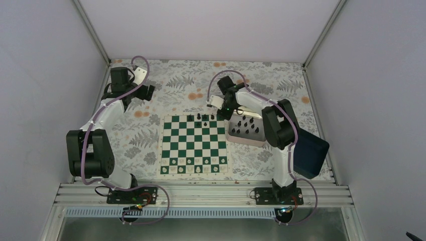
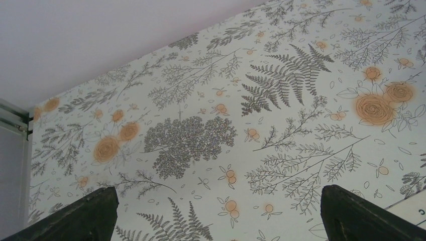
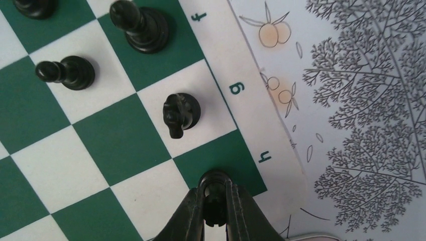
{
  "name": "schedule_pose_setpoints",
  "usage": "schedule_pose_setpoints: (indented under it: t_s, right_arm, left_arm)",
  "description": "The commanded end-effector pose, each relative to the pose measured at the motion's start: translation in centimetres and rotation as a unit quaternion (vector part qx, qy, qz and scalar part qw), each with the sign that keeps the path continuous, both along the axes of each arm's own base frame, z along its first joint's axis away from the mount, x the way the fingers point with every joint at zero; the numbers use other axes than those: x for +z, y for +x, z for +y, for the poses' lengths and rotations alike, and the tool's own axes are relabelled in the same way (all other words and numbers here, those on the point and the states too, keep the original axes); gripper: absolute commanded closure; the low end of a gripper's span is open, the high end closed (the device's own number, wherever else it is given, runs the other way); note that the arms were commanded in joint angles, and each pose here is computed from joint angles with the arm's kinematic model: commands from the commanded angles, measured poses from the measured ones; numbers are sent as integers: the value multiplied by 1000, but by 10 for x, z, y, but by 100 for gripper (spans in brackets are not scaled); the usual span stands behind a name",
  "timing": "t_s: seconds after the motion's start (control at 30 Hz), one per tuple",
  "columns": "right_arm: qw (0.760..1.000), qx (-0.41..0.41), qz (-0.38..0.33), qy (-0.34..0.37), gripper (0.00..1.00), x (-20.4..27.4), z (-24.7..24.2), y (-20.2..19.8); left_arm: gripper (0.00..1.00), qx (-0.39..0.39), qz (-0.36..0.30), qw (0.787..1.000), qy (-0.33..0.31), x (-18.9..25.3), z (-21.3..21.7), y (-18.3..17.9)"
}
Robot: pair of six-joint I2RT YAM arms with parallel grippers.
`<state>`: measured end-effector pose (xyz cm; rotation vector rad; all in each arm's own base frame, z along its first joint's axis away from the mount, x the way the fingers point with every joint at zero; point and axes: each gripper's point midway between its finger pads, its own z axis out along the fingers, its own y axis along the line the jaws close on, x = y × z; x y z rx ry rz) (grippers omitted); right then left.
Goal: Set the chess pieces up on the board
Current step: Place the chess piece on the chessboard.
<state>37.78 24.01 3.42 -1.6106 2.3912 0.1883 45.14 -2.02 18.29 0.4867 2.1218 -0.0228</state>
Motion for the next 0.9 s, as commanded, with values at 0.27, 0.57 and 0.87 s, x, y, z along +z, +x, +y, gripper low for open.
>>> schedule_pose_setpoints:
  t_s: [0.27, 0.57, 0.87]
  right_arm:
    - [1000, 3, 8, 16, 93, 3, 7, 4]
    - [1000, 2, 9, 5, 91, -6, 3, 4]
    - [1000, -3, -19, 20, 69, 15, 6, 10]
  left_arm:
    - [0, -2, -1, 1000, -2, -2, 2, -2]
    - [0, -3, 1, 1000, -3, -4, 2, -2]
    - [0, -2, 0, 1000, -4, -2, 2, -2]
